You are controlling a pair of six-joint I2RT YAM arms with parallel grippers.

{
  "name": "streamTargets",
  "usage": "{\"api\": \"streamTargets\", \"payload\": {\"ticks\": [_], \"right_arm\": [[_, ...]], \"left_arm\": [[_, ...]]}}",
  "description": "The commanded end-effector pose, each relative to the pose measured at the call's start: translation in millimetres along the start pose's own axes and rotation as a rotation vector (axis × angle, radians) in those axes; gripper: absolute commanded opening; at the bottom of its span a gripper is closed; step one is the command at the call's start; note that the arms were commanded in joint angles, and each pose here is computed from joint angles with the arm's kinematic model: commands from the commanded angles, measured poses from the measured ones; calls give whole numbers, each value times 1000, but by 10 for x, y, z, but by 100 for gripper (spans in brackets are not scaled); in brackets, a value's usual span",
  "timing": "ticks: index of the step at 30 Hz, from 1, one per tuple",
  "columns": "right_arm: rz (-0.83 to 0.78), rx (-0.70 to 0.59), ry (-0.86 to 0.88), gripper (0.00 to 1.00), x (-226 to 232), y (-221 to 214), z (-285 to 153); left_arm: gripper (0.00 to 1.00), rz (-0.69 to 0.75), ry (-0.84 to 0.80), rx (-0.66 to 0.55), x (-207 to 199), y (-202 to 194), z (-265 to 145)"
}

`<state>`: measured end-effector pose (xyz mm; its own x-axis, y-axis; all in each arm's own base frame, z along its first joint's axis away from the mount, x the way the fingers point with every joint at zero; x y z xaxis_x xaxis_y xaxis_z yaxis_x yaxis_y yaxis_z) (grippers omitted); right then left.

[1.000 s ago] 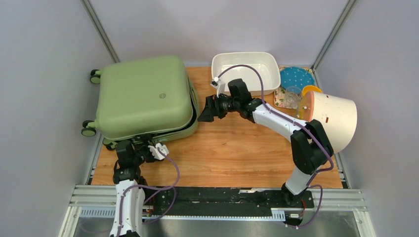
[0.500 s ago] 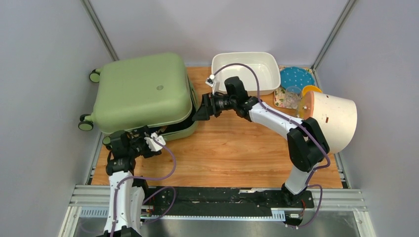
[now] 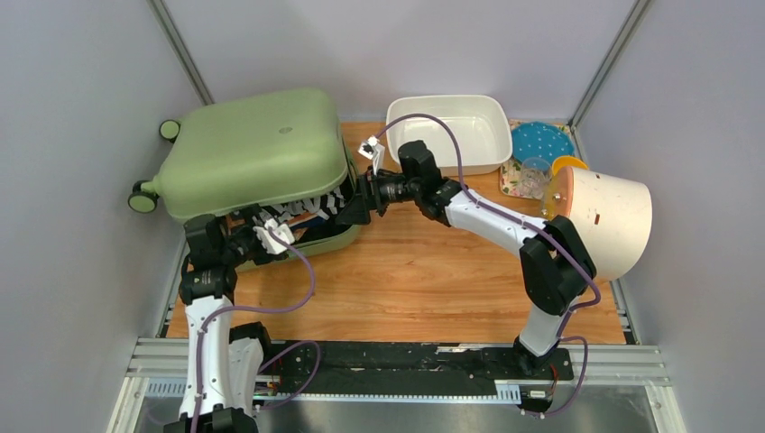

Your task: Open, take out, and arrange the luggage

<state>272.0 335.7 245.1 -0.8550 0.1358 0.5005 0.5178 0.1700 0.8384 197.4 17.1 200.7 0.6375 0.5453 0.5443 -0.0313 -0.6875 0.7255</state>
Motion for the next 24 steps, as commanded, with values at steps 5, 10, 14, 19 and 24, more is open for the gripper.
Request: {"api": "streamTargets", "payload": {"ticks": [5, 10, 14, 19, 24], "right_arm": [[-200, 31, -100, 81, -4, 90, -33], [-491, 119, -147, 84, 82, -34, 18], [-716, 182, -159, 86, 159, -106, 160], [-804, 279, -105, 87, 117, -216, 445], [-863, 340, -161, 88, -68, -237, 688]], "left_arm": [[89, 239, 295, -128, 876, 611, -181], [89, 234, 377, -108, 1108, 630, -167], [90, 210, 457, -77, 1339, 614, -135], [90, 169, 552, -72, 1575, 619, -109], [89, 112, 624, -56, 1807, 580, -39]]}}
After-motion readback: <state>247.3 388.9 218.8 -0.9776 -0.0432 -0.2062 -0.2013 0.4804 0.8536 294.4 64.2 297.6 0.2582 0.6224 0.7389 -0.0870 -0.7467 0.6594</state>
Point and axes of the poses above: each gripper's point midway between its finger pads, its own z axis out along the fingers, its own x axis along the line the jaws close on, y = z × x, the point moved 8 cm from there along -z, back along the fingers, and after that the axes turned 10 degrees about -z, right-handed, at the moved point
